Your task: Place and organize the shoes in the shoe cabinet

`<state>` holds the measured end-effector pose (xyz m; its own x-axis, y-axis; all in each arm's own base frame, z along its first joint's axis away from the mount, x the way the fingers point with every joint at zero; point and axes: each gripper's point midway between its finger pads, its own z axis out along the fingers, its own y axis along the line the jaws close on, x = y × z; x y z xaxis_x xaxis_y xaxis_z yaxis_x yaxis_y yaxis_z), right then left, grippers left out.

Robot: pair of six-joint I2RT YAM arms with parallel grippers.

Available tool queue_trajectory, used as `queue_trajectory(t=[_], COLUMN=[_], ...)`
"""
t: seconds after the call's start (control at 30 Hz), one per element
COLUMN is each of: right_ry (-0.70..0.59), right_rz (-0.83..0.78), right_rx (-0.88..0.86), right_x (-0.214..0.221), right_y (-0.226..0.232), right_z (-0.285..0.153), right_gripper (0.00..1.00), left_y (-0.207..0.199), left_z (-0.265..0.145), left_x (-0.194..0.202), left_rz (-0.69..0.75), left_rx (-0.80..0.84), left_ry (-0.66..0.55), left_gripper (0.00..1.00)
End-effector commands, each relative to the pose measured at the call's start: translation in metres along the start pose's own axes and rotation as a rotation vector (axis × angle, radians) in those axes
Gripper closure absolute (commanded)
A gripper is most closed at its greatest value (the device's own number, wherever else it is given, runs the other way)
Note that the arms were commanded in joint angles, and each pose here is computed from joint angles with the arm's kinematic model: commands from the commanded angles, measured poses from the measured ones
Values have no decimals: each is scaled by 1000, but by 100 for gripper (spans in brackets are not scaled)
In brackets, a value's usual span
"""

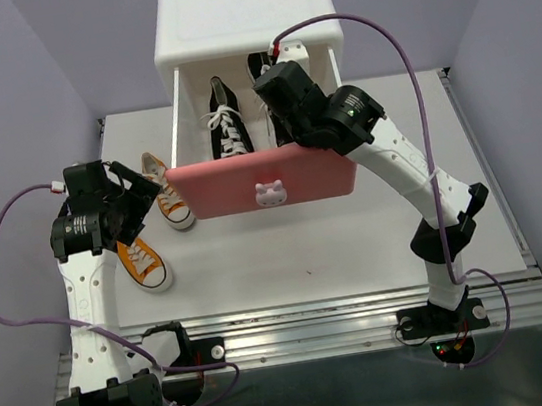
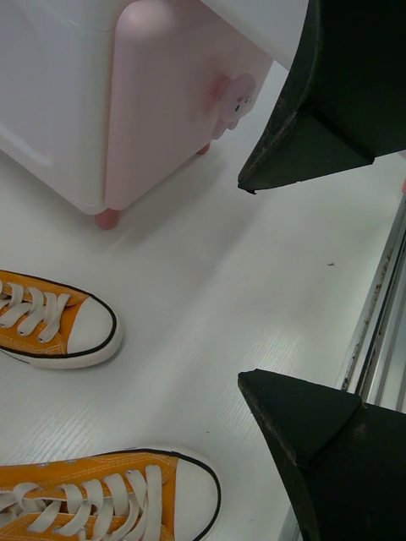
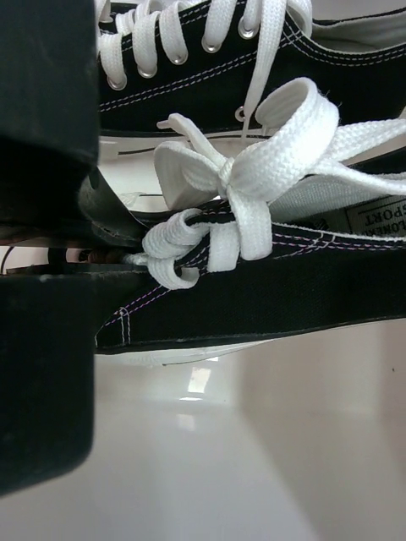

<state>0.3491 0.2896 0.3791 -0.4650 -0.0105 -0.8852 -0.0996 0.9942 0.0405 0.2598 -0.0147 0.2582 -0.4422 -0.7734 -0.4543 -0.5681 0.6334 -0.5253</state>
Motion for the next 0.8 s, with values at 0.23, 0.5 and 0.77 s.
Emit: queue_trajectory(t=[0.23, 0.5, 0.77], right_ry=[41, 1, -82], right_rz=[-2, 73, 110], right_rx=[-111, -87, -179], right_x=[14, 1, -26], right_y=[28, 32, 41], right_z=[4, 9, -6], right_gripper=[95, 68, 24], left_y=[7, 5, 0], left_z=[-5, -9, -11], left_x=[0, -4, -8], left_rz=[-2, 6, 5], left_rx=[-5, -3, 9], left_ry=[-28, -45, -50], left_gripper=[1, 1, 1])
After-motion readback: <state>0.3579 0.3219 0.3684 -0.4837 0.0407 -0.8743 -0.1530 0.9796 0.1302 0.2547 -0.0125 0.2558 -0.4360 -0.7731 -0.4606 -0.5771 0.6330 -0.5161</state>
